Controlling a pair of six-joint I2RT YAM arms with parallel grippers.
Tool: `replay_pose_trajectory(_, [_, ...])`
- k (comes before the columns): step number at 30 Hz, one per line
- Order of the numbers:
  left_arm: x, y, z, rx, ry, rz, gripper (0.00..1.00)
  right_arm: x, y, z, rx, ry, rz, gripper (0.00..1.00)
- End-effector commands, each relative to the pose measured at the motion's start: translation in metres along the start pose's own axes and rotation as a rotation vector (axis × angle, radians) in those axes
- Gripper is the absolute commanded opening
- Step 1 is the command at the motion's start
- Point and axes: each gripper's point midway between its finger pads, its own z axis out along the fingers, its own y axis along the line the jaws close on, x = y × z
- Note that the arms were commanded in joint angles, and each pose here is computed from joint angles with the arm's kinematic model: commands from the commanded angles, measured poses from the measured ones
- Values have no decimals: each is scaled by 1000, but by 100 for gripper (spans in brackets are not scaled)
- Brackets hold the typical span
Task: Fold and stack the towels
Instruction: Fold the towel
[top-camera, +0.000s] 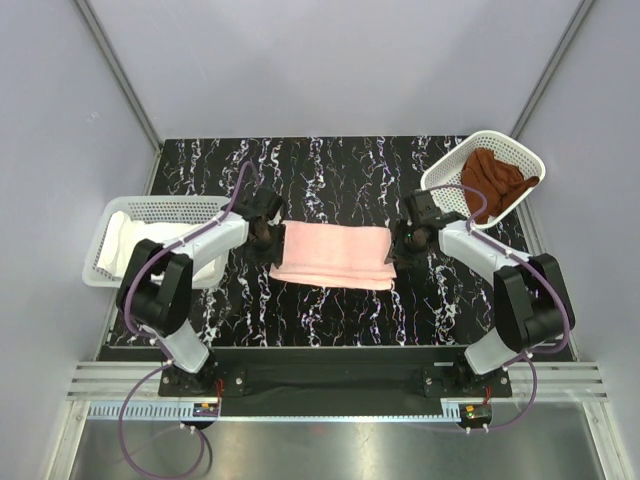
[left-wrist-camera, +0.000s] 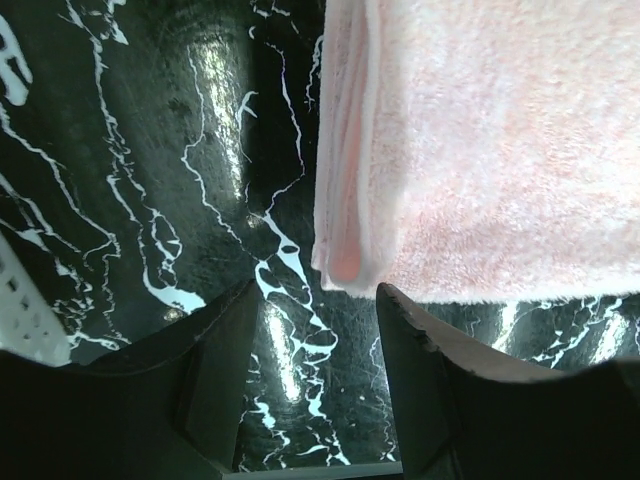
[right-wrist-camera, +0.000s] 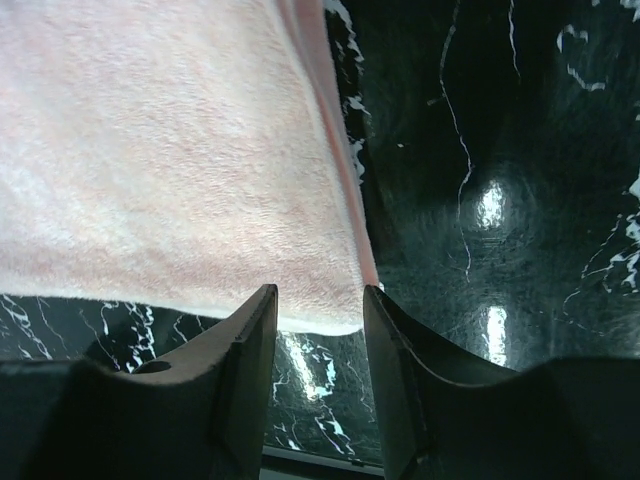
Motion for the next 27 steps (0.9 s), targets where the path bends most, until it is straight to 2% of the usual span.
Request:
replay_pose_trajectory(1, [-6, -13, 8, 65, -9, -54, 55, 3, 1, 13, -4, -20, 108, 47])
replay_pose_trajectory(6, [-3, -17, 17, 86, 23, -79, 53, 12, -7, 22, 20, -11, 190, 49])
replay_pose_trajectory(12, [-2, -18, 27, 81, 37, -99, 45, 16, -10, 26, 16, -27, 232, 48])
replay_pose_trajectory(15, [-1, -16, 27, 73, 42, -99, 40, 19, -12, 28, 20, -22, 245, 38])
replay_pose_trajectory(16, [-1, -16, 27, 69, 46, -102, 37, 19, -12, 28, 17, -26, 247, 31])
replay_pose_trajectory(19, [-2, -13, 21, 51, 43, -104, 25, 18, -14, 27, 27, -34, 248, 19])
replay_pose_trajectory(20, [-3, -13, 18, 52, 40, -101, 21, 14, -12, 24, 26, -41, 246, 17])
replay_pose_trajectory(21, [-5, -8, 16, 24, 32, -98, 9, 13, -12, 22, 30, -43, 235, 16])
replay_pose_trajectory(23, [-12, -7, 7, 14, 24, -92, 0, 11, -11, 17, 35, -47, 227, 12])
replay_pose_trajectory(27, [-20, -8, -6, 15, 8, -88, 0, 1, 1, 3, -2, -60, 208, 5])
